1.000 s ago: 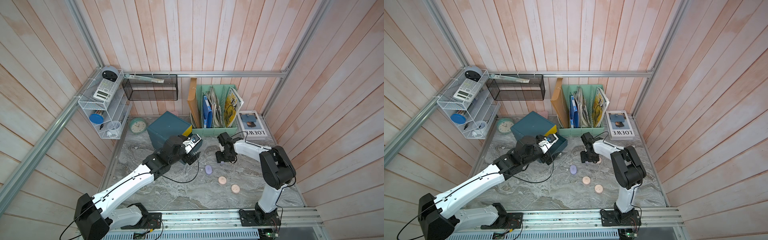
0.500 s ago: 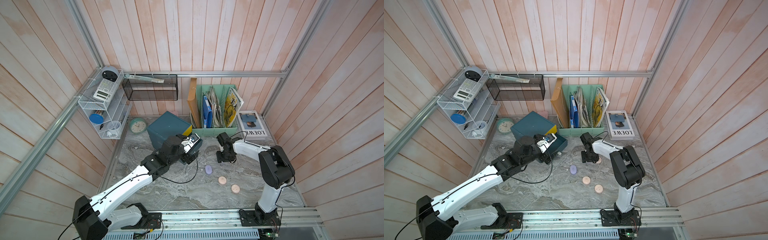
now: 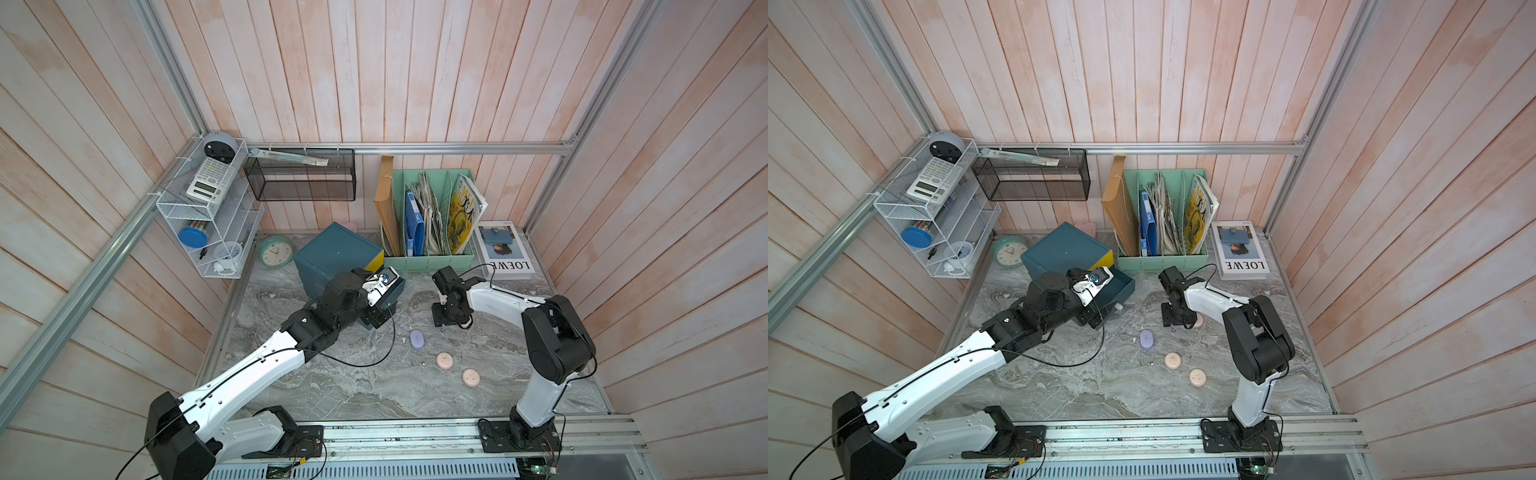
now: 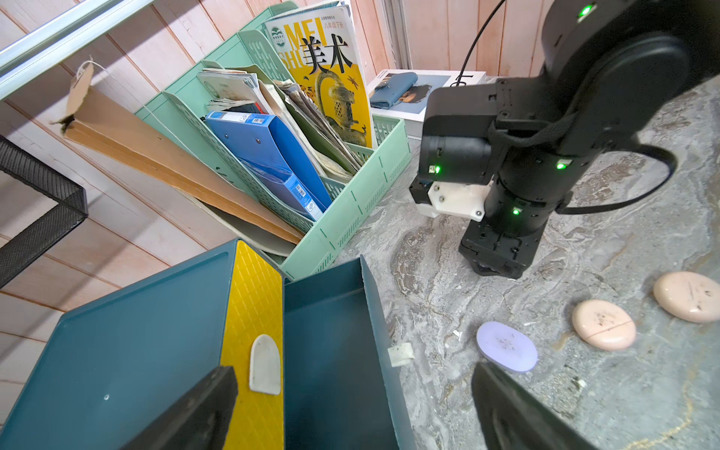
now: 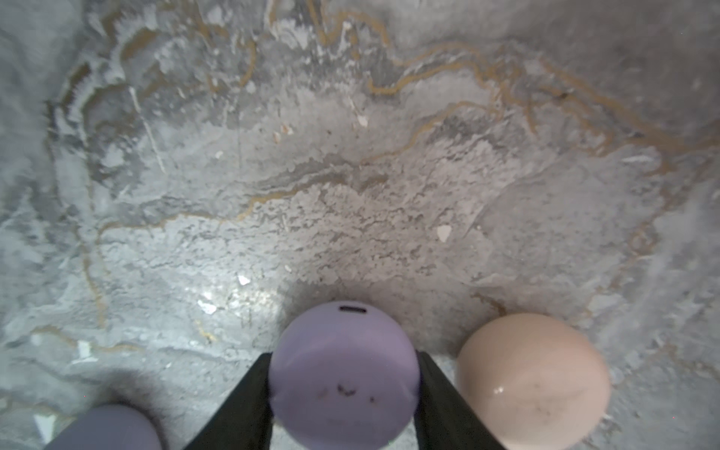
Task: Put the bluetooth earphones in the drawer according to color
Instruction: Pick up the Bluetooth earphone from the center of the board.
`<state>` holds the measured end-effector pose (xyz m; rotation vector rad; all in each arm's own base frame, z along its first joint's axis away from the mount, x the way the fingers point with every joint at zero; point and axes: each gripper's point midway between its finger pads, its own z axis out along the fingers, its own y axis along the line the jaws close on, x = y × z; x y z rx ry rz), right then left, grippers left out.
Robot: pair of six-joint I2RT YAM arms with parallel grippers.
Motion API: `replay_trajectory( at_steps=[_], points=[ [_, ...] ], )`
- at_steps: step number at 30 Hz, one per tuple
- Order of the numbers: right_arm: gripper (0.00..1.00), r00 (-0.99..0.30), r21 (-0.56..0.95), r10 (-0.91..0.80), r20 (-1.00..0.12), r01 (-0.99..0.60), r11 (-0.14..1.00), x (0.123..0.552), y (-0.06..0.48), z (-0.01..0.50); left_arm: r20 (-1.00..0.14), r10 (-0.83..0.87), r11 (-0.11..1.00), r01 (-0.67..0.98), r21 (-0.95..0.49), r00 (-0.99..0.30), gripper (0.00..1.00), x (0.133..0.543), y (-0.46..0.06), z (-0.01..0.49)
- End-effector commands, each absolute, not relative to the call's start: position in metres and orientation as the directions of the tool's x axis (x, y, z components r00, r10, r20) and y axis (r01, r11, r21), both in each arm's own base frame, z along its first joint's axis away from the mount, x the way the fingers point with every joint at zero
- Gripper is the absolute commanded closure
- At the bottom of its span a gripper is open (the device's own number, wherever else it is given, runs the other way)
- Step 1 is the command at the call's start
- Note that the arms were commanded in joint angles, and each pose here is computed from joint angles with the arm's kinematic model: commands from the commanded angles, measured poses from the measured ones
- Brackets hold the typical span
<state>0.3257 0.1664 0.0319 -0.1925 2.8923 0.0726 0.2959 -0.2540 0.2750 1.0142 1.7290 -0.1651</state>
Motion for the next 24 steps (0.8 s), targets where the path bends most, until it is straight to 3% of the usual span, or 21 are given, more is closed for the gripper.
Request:
replay_trajectory(
  at_steps=[1,24],
  points=[
    [1.0,-0.945,0.053,-0.106,-0.31,-0.129,0.99,0.331,0.171,0.055,-0.844,0.533,0.659,0.651,0.376,-0.053,0.0,0.3,-0.239,0.29],
    [1.0,-0.776,0.249,-0.111,-0.622,-0.33,0.911,0.338,0.228,0.169,-0.858,0.504,0.738,0.567,0.366,-0.103,0.0,0.322,-0.2,0.295]
  ],
)
